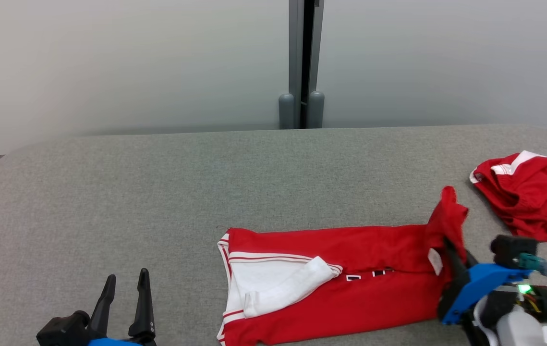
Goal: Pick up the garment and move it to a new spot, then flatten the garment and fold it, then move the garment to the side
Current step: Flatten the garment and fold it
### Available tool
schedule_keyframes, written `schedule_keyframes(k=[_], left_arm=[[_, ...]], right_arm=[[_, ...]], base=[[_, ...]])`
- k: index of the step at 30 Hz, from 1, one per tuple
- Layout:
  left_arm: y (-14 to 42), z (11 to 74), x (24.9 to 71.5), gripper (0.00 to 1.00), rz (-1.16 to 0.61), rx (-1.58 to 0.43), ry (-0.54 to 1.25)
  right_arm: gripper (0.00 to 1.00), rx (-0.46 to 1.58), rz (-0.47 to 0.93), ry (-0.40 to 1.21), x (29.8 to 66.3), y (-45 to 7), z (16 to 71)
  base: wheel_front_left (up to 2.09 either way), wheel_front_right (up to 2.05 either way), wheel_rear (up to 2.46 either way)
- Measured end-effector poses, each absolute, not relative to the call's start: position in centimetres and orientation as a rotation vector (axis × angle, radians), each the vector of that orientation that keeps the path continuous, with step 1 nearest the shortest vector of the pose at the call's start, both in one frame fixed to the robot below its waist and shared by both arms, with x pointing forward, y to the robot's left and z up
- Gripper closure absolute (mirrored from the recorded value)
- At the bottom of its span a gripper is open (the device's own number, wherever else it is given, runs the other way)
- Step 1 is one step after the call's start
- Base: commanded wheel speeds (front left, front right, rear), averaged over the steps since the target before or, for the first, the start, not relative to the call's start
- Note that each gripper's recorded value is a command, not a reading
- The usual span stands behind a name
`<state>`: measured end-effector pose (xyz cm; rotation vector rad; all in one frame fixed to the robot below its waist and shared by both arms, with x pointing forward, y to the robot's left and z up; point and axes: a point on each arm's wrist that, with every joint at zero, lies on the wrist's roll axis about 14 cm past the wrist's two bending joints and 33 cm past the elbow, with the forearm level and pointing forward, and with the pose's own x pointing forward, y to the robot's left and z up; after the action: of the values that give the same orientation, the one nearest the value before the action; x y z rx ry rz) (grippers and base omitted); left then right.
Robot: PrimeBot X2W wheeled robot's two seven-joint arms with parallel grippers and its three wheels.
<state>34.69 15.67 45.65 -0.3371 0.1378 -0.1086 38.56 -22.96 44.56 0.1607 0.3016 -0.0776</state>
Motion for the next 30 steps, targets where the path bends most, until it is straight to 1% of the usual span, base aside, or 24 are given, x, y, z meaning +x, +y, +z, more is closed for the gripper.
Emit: schedule_keyframes(k=[6,8,12,15,20,21,22,23,28,30], left_arm=[[16.2,45.8,34.5,0.00,-0.097,-0.338,0.127],[16.6,45.8,34.2,0.00,-0.084,-0.336,0.125],[17.4,45.9,33.8,0.00,-0.058,-0.339,0.118],[17.9,45.8,33.4,0.00,-0.039,-0.342,0.117],[18.7,45.6,33.0,0.00,-0.008,-0.349,0.119],[18.7,45.5,32.9,0.00,-0.003,-0.351,0.122],[18.8,45.4,32.8,0.00,0.000,-0.351,0.124],[18.9,45.3,32.8,0.00,0.003,-0.350,0.127],[18.6,44.9,33.0,0.00,0.001,-0.355,0.138],[18.2,45.0,33.3,0.00,-0.013,-0.351,0.138]], right_arm=[[1.00,0.231,0.204,0.299,39.7,-12.7,45.8],[1.00,0.273,0.314,0.302,39.5,-8.9,46.3],[1.00,0.291,0.501,0.329,38.5,-2.7,46.6],[1.00,0.296,0.585,0.366,37.8,0.1,46.1],[1.00,0.276,0.646,0.431,37.6,2.2,44.7],[0.82,0.275,0.653,0.440,37.6,2.5,44.4],[0.55,0.280,0.661,0.441,37.7,2.8,44.4],[0.00,0.285,0.670,0.442,37.6,3.1,44.4],[0.00,0.316,0.704,0.418,37.5,4.3,45.0],[0.00,0.316,0.698,0.394,37.9,4.1,45.3]], base=[[0.00,0.00,0.00],[0.00,0.00,0.00],[0.00,0.00,0.00],[0.00,0.00,0.00],[0.00,0.00,0.00],[0.00,0.00,0.00],[0.00,0.00,0.00],[0.00,0.00,0.00],[0.00,0.00,0.00],[0.00,0.00,0.00]])
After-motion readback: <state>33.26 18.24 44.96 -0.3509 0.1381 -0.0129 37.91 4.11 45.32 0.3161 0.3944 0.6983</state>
